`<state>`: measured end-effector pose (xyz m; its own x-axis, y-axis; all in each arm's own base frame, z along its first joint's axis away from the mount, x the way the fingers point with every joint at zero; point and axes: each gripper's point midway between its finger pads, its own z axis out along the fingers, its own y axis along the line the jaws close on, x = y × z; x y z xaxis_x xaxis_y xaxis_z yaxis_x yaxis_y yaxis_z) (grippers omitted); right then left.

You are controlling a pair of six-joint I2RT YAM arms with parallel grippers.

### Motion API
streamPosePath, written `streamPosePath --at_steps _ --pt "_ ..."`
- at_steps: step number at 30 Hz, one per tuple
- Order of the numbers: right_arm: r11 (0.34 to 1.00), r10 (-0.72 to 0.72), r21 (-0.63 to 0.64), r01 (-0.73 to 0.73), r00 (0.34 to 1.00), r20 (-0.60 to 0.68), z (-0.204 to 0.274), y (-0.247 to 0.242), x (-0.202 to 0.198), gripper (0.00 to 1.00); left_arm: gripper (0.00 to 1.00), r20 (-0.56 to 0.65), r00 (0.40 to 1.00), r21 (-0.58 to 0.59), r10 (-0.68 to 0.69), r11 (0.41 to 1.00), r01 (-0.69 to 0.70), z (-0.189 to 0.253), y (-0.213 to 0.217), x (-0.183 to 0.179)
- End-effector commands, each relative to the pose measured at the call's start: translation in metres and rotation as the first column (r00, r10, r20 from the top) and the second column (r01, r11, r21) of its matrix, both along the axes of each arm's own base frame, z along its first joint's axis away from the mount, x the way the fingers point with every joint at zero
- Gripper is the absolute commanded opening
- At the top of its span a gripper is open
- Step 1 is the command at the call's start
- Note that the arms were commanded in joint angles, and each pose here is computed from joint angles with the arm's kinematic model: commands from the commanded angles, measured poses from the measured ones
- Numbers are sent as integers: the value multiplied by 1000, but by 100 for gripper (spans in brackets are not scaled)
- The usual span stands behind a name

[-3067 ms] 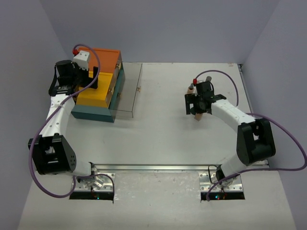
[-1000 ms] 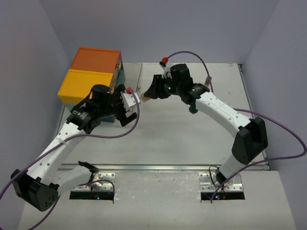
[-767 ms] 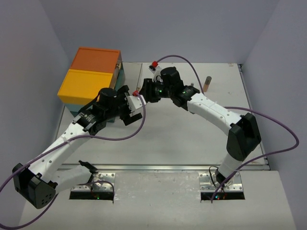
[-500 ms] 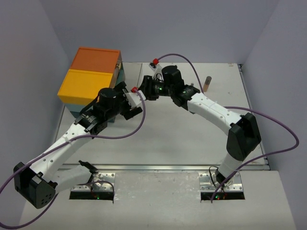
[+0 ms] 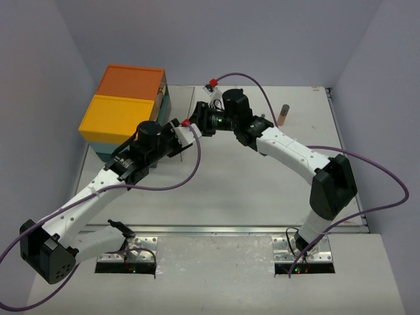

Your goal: Organize the makeup

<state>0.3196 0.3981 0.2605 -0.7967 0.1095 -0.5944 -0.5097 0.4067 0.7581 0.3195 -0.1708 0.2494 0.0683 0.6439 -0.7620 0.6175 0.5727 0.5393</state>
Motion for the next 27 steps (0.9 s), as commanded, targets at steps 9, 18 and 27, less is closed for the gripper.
streamPosePath --at_steps 9,18,27 --pt "999 -20 39 19 1000 20 10 -30 29 64 0 -67 992 -94 105 989 -111 16 -5 16" --pt "983 -183 24 183 983 10 -2 -105 62 91 0 -180 947 -127 265 948 -290 11 3 45" --pt "902 -385 -158 401 915 123 -30 -177 64 91 0 -318 799 -151 511 805 -574 -12 51 123"
